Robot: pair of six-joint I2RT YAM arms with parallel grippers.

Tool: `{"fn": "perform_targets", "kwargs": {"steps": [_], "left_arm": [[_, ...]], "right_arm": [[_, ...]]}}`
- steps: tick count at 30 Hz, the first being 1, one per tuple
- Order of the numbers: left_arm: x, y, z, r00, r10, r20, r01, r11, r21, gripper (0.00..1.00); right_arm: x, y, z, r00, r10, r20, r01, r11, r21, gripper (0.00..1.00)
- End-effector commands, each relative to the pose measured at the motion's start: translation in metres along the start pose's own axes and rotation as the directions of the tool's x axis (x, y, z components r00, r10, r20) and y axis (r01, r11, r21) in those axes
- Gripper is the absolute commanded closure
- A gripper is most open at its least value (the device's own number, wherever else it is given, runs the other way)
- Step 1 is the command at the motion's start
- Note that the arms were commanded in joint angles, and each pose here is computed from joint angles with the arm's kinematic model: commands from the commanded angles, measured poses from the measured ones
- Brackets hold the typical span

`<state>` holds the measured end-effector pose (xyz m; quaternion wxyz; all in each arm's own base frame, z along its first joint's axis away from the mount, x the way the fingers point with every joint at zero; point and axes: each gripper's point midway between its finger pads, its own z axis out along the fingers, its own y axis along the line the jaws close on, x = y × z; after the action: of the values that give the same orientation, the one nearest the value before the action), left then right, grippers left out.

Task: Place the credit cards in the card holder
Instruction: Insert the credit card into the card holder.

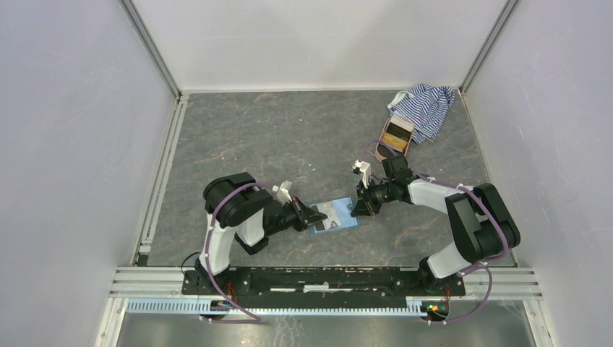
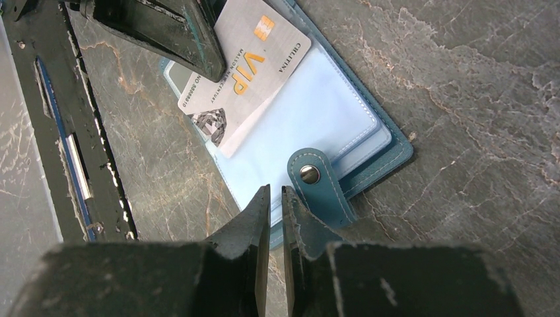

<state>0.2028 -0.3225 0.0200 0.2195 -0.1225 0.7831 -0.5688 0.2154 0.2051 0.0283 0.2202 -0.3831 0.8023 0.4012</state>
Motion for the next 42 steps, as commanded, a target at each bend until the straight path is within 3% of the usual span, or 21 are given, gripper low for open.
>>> {"fn": "perform_targets", "kwargs": {"steps": [1,42], "left_arm": [[0.005,-0.007,-0.009,1.000,-0.006,-0.002,0.006,0.999,0.043,0.98],[0.016,-0.006,0.017,0.996,-0.053,-0.077,0.054,0.998,0.014,0.97]], "right_arm": [[-0.013,0.000,0.000,0.999,-0.033,0.017,0.033,0.999,-0.003,0.83],[-0.015,0.005,-0.001,0.999,-0.042,0.026,0.043,0.999,-0.024,0.82]]}}
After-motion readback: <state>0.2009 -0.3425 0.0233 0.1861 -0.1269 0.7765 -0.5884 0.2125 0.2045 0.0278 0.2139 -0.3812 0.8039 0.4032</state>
